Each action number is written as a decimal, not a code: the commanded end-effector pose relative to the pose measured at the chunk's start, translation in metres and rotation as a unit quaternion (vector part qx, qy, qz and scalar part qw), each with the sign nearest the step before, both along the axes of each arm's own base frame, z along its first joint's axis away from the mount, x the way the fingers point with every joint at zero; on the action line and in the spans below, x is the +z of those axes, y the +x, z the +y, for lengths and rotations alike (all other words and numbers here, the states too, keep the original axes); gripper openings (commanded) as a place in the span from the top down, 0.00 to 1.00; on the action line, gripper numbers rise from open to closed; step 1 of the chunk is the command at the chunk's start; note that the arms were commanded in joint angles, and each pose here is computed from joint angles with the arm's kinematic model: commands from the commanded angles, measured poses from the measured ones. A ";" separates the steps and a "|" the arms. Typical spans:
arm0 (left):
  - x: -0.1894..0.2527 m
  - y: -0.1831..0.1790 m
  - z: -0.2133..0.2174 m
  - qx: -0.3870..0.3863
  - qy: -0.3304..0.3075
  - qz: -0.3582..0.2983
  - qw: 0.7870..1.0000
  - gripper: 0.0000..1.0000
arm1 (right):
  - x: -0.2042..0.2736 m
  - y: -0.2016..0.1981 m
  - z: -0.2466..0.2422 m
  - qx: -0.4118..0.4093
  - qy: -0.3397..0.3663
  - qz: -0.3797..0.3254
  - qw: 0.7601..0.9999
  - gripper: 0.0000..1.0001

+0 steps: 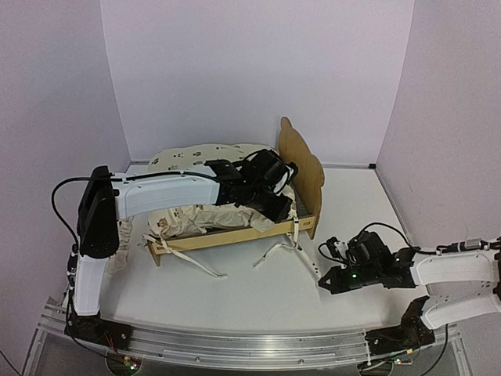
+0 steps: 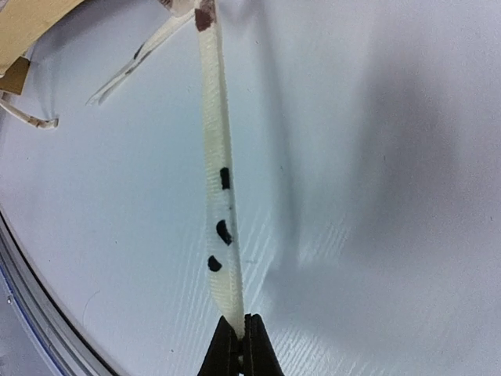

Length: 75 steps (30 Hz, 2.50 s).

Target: Set up the pet bed

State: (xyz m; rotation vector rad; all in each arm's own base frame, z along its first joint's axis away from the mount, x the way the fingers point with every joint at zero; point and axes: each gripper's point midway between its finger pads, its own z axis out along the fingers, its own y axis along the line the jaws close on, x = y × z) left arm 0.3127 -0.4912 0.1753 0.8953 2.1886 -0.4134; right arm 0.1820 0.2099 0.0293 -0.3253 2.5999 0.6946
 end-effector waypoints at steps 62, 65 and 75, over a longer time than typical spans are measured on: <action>-0.098 -0.072 0.066 -0.026 0.032 0.119 0.992 0.63 | -0.009 -0.049 0.016 0.064 -0.069 0.176 0.980 0.70; -0.103 -0.077 0.060 -0.038 0.032 0.123 0.991 0.60 | -0.003 -0.040 0.016 0.060 -0.075 0.153 0.984 0.56; -0.127 -0.095 0.056 -0.057 0.053 0.144 0.987 0.51 | 0.033 -0.001 0.015 0.036 -0.086 0.040 0.995 0.41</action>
